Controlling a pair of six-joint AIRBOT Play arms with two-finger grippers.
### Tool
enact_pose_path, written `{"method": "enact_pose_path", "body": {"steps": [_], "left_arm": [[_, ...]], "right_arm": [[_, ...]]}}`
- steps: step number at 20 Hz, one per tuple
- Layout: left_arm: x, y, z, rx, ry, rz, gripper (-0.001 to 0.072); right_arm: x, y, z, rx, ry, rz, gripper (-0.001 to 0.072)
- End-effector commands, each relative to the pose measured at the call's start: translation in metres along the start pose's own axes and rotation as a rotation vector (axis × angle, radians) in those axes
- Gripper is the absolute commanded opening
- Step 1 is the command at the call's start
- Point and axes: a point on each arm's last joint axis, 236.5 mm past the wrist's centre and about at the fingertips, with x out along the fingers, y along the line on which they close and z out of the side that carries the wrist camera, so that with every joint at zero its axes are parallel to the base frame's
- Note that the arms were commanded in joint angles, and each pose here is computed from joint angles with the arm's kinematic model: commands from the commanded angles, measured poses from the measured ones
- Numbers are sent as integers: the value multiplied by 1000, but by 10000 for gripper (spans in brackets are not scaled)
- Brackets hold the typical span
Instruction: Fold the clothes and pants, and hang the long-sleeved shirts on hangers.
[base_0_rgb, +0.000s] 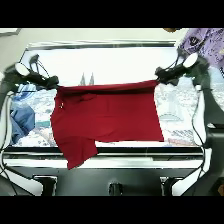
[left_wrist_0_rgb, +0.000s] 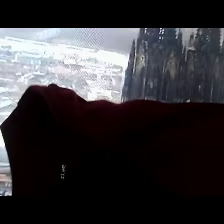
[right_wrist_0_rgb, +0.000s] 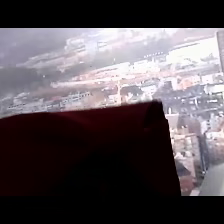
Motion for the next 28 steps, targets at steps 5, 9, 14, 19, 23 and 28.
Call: {"method": "enact_pose_path", "body": {"steps": [5, 9, 14, 19, 23, 28], "left_arm": [[28, 3, -11, -65, 77, -41, 599], [-48, 22, 2, -39, 73, -25, 704], [-147, 78, -35, -100, 110, 70, 704], [-172, 102, -151, -288, 114, 79, 704], [-161, 97, -218, -331, 126, 87, 704], [-153, 99, -226, -343, 137, 88, 704]], "right_arm": [[57, -14, -24, 53, 118, 35, 190], [-16, -10, -48, -228, 225, 39, 194], [-122, -31, -46, -184, 122, 152, 469], [-151, -115, -136, 221, 128, 297, 682], [-108, -130, -217, 353, 252, 338, 681], [-68, -136, -266, 281, 387, 278, 680]]}}
